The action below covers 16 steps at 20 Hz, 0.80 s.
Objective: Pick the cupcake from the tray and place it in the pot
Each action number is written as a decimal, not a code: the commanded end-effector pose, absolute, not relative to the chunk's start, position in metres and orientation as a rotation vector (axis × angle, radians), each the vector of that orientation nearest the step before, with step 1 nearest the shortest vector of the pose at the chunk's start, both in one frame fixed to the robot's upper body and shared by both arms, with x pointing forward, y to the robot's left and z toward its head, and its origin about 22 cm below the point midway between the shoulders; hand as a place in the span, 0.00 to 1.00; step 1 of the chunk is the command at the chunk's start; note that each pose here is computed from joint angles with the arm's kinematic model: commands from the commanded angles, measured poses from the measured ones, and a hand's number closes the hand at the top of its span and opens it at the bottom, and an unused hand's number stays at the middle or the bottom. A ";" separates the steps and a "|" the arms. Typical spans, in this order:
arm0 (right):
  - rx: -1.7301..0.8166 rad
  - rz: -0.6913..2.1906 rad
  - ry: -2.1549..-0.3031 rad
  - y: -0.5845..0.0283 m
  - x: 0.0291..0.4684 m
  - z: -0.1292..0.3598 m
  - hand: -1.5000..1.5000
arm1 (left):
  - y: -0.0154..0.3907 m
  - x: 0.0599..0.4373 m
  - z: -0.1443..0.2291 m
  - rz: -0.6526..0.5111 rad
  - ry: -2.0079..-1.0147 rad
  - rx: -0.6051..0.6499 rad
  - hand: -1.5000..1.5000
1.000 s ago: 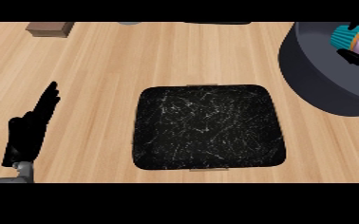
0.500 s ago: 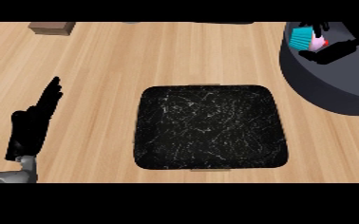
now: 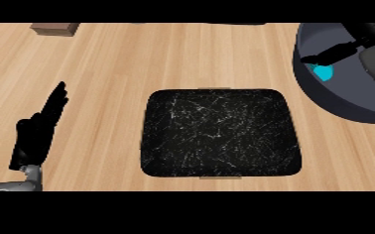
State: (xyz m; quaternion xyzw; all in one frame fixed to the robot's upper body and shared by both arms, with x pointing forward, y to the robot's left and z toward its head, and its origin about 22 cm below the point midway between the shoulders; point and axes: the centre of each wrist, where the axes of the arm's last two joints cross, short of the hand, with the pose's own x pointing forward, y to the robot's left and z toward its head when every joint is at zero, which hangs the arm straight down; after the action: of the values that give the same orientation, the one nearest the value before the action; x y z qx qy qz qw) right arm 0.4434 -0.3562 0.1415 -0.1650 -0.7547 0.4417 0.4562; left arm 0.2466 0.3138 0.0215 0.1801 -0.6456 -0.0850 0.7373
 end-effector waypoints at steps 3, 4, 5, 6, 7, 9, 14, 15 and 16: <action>-0.159 0.787 -2.078 -0.352 0.448 0.146 0.00 | 0.318 0.242 0.025 -0.176 -1.419 0.422 0.50; -0.140 0.723 -2.075 -0.369 0.442 0.147 0.00 | 0.318 0.237 0.024 -0.181 -1.421 0.397 0.50; -0.113 0.631 -2.110 -0.370 0.443 0.154 0.00 | 0.315 0.239 0.012 -0.181 -1.406 0.392 0.50; -0.075 0.587 -2.098 -0.373 0.440 0.142 0.00 | 0.314 0.244 0.030 -0.177 -1.401 0.401 0.50; -0.021 0.591 -2.072 -0.382 0.442 0.172 0.00 | 0.337 0.238 0.025 -0.164 -1.410 0.415 0.50; 0.019 0.537 -2.036 -0.380 0.442 0.167 0.00 | 0.322 0.241 0.023 -0.168 -1.408 0.417 0.50; 0.072 0.546 -1.974 -0.432 0.420 0.188 0.00 | 0.332 0.241 0.027 -0.181 -1.416 0.408 0.50; 0.083 0.548 -1.972 -0.448 0.410 0.190 0.00 | 0.316 0.238 0.017 -0.174 -1.418 0.391 0.50; 0.100 0.547 -1.956 -0.430 0.421 0.189 0.00 | 0.315 0.249 0.015 -0.175 -1.404 0.397 0.50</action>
State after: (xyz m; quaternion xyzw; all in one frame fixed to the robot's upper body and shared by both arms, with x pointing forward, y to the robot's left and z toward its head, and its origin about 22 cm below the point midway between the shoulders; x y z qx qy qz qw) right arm 0.4279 -0.4154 0.1827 -0.0395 -0.8145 0.2294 0.5314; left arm 0.2436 0.3218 0.0212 0.1832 -0.6438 -0.0786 0.7387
